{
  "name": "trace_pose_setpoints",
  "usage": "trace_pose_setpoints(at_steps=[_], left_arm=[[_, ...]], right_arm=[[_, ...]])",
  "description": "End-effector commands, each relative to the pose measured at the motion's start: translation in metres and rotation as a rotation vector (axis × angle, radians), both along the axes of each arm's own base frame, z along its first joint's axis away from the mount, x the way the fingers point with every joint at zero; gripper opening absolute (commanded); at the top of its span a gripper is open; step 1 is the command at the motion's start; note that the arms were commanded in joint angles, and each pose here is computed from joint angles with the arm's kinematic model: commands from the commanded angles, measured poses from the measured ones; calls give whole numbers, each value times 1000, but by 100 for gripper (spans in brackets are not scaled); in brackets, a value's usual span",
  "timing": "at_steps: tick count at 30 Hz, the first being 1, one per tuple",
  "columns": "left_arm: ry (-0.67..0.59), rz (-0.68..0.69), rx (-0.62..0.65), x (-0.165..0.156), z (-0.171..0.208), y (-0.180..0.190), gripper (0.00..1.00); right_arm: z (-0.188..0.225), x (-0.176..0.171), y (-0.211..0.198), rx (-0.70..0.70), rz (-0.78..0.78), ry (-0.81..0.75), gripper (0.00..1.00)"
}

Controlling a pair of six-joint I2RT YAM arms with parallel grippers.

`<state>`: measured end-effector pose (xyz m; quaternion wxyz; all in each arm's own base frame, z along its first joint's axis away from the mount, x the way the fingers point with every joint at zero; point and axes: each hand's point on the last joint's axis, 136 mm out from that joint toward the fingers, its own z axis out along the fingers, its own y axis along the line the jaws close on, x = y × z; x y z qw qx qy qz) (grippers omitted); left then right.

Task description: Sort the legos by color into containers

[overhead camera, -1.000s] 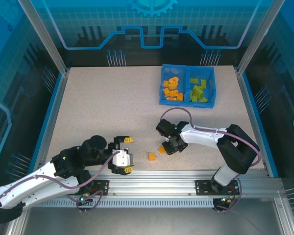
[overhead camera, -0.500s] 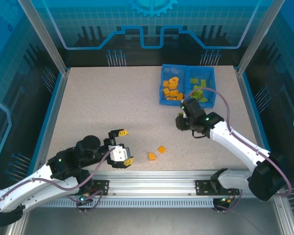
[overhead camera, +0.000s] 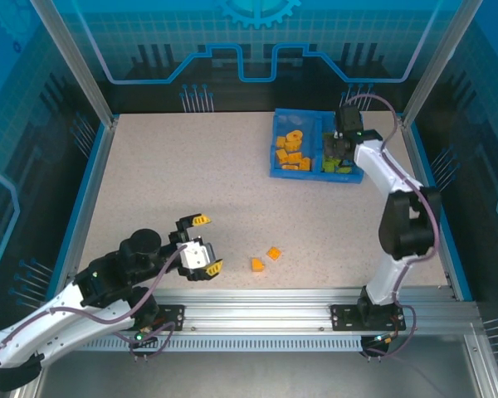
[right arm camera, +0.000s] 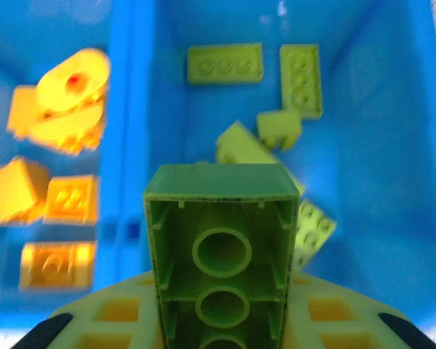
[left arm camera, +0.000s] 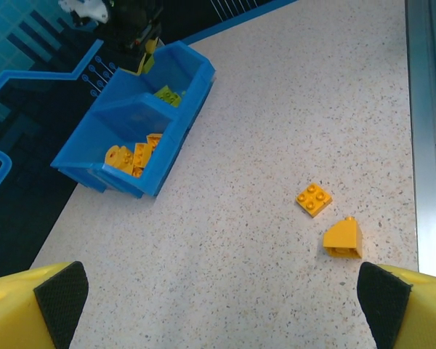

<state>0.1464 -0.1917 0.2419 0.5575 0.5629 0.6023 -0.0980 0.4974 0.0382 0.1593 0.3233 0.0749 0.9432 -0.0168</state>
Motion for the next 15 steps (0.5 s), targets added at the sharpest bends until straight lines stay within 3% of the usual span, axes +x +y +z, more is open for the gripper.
trace_pose_setpoints(at_steps=[1,9,15], left_arm=[[17,3,-21,0,-5,-1,99],[23,32,0,7,-12,0,99],[132,152,-161,22,11,-1,99]], right_arm=[[2,28,-19,-48,-20,22,24],[-39,71,-37,-11,-93,156,36],[-22,72,-28,26,-83,145,55]])
